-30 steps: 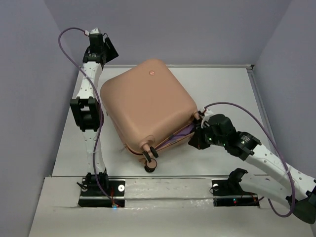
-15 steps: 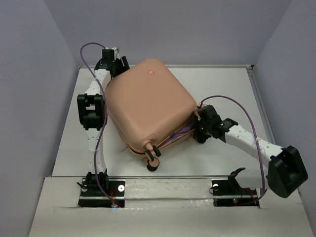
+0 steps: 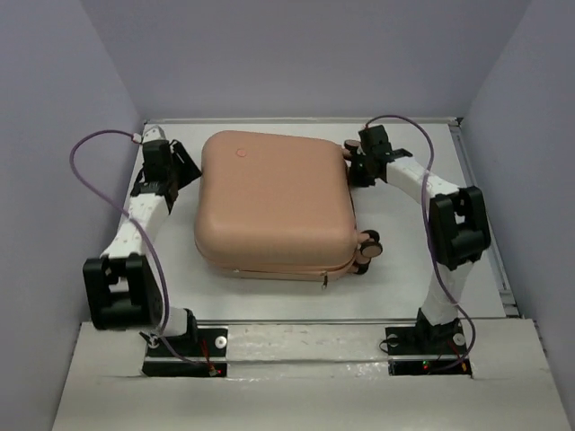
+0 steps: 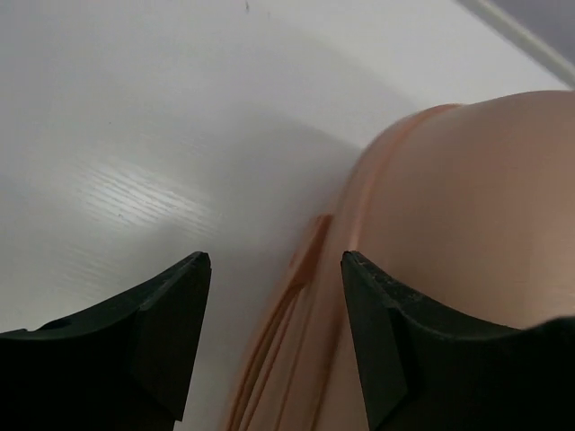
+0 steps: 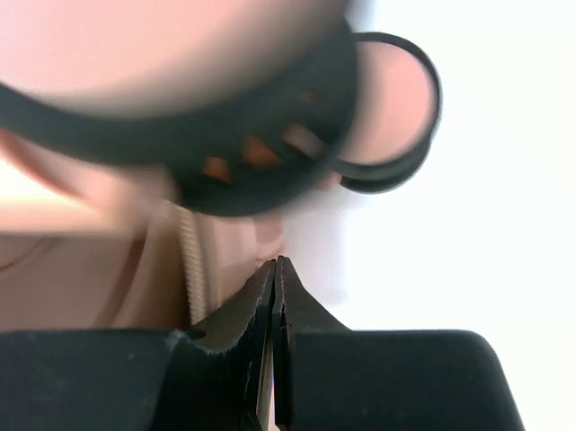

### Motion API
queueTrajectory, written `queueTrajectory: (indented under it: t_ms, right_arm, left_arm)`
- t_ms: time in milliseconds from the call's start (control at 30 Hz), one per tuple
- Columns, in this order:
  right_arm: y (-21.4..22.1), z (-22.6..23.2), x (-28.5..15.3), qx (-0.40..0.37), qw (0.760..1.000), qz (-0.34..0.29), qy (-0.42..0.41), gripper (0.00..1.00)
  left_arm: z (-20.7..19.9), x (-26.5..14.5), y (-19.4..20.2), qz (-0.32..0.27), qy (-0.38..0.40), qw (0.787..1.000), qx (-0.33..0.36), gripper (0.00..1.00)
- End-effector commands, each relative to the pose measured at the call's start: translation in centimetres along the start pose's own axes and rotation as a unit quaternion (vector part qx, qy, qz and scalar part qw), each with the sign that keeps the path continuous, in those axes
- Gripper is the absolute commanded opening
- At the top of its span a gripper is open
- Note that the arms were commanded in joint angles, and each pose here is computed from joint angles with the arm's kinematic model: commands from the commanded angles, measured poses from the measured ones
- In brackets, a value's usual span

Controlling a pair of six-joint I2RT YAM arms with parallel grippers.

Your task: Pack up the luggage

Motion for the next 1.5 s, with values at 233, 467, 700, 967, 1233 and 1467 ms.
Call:
queueTrajectory:
  t_ms: [233, 467, 700, 967, 1233, 1467]
  right_arm:
    - [-13.1, 17.7, -3.7, -0.030, 0.951, -0.109, -0.287, 0.63]
    - [-16.2, 14.5, -13.5, -0.069, 0.946, -0.195, -0.248, 0.99]
    - [-9.0, 9.4, -19.9, -0.064, 0.942, -0.217, -0.247, 0.08]
    - [5.1, -0.3, -17.9, -0.020, 0.969, -0.144, -0.198, 0.07]
    - [10.2, -4.7, -13.5, -0.010, 0.989, -0.065, -0.132, 0.07]
    - [5.6, -2.4, -9.9, 0.004, 0.988, -0.099, -0.118, 0.07]
  left_arm:
    - [-4.1, -11.2, 4.9, -0.025, 0.125, 0.992, 0.021, 0.74]
    - [-3.5, -14.6, -3.5, -0.145, 0.067, 0.987, 0.002, 0.80]
    - [-5.1, -16.1, -11.0, -0.222, 0.082, 0.971, -0.040, 0.83]
    - [-4.8, -6.0, -16.1, -0.151, 0.092, 0.983, -0.049, 0.81]
    - [-6.2, 7.3, -15.3, -0.010, 0.115, 0.993, 0.028, 0.81]
    - [-10.6, 12.1, -9.7, 0.061, 0.174, 0.981, 0.065, 0.80]
Point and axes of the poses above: each gripper's point midway between its finger pads, its own x axis out along the fingers, its own z axis along the line the jaws close on, y = z × x, the point moved 4 cm from there along -x, back along the fingers, and after that the axes turned 15 degrees about x, right-handed, at the moved point
